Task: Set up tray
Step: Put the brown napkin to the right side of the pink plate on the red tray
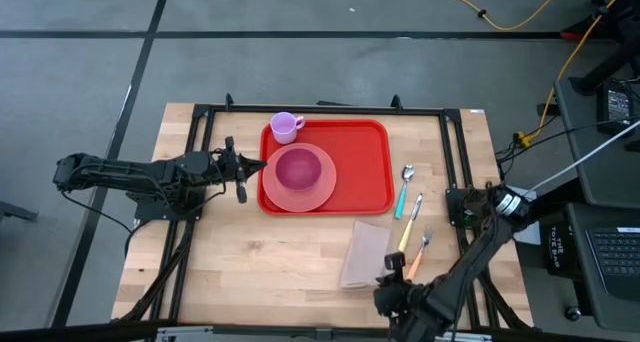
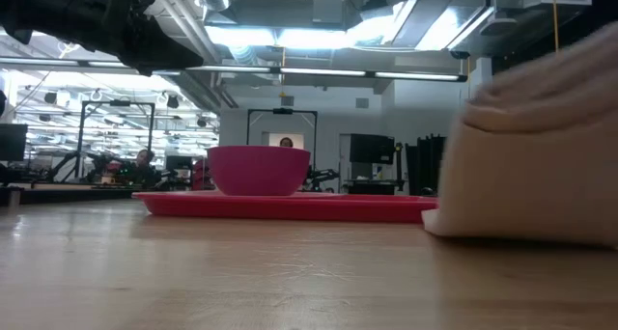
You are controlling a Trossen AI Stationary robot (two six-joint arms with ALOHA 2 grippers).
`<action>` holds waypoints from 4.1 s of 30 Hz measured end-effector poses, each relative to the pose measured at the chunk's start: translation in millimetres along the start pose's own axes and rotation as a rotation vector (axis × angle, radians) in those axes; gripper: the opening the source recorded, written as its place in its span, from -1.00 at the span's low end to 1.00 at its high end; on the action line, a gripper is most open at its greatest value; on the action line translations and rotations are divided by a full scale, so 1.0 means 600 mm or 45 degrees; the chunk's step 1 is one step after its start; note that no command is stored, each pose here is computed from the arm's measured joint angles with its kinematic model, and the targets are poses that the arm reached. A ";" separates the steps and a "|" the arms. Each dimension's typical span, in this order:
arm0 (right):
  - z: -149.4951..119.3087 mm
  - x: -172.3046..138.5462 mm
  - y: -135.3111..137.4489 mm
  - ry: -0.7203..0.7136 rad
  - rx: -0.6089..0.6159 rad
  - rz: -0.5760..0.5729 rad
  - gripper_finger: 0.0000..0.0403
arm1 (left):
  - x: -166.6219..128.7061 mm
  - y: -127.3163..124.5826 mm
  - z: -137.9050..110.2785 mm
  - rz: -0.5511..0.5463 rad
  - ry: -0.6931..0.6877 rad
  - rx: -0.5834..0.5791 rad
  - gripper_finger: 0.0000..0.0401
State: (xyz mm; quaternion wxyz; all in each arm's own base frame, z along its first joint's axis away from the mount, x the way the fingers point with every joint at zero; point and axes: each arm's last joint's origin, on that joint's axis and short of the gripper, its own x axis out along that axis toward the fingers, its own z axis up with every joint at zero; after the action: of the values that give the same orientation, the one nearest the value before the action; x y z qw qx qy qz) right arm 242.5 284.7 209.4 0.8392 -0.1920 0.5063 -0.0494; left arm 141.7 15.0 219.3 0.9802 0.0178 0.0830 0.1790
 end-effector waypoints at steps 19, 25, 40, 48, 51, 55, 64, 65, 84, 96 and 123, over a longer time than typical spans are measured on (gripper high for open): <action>0.042 -0.064 -0.141 -0.174 0.171 -0.104 -0.92 | 0.000 0.000 0.000 0.000 0.000 0.000 -0.98; 0.033 -0.101 -0.182 -0.234 0.202 -0.168 -0.92 | 0.000 0.000 0.000 0.000 0.000 0.000 -0.96; 0.006 -0.167 -0.250 -0.353 0.164 -0.312 -0.92 | 0.000 0.000 0.000 0.000 0.000 0.000 -0.97; -0.013 -0.171 -0.265 -0.292 0.120 -0.418 -0.92 | 0.000 0.000 0.000 0.000 0.000 -0.032 -0.97; -0.025 -0.188 -0.289 -0.309 0.113 -0.460 -0.92 | 0.000 0.000 0.000 0.000 0.000 -0.032 -0.96; -0.045 -0.205 -0.327 -0.353 0.168 -0.471 -0.92 | 0.000 0.000 0.000 0.000 -0.001 -0.033 -0.97; -0.128 -0.149 -0.387 -0.476 0.213 -0.445 -0.92 | 0.000 0.000 0.000 0.000 0.000 -0.033 -0.97; -0.135 -0.144 -0.395 -0.508 0.222 -0.431 -0.92 | 0.000 0.000 0.000 0.000 -0.001 -0.033 -0.97; -0.157 -0.042 -0.536 -0.657 0.012 -0.515 -0.92 | 0.000 0.000 0.000 0.000 -0.001 -0.033 -0.97; -0.170 0.015 -0.627 -0.620 -0.055 -0.551 -0.92 | 0.000 0.000 0.000 0.000 -0.001 -0.010 -0.98; -0.228 0.142 -0.709 -0.522 -0.078 -0.279 -0.92 | 0.000 0.000 0.000 0.000 0.000 -0.034 -0.98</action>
State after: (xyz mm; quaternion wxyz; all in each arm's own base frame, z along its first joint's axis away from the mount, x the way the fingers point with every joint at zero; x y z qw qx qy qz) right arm 212.3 -168.1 240.8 0.9079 -0.2772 0.3027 -0.0848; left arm 141.7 15.0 219.4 0.9804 0.0049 0.0805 0.1800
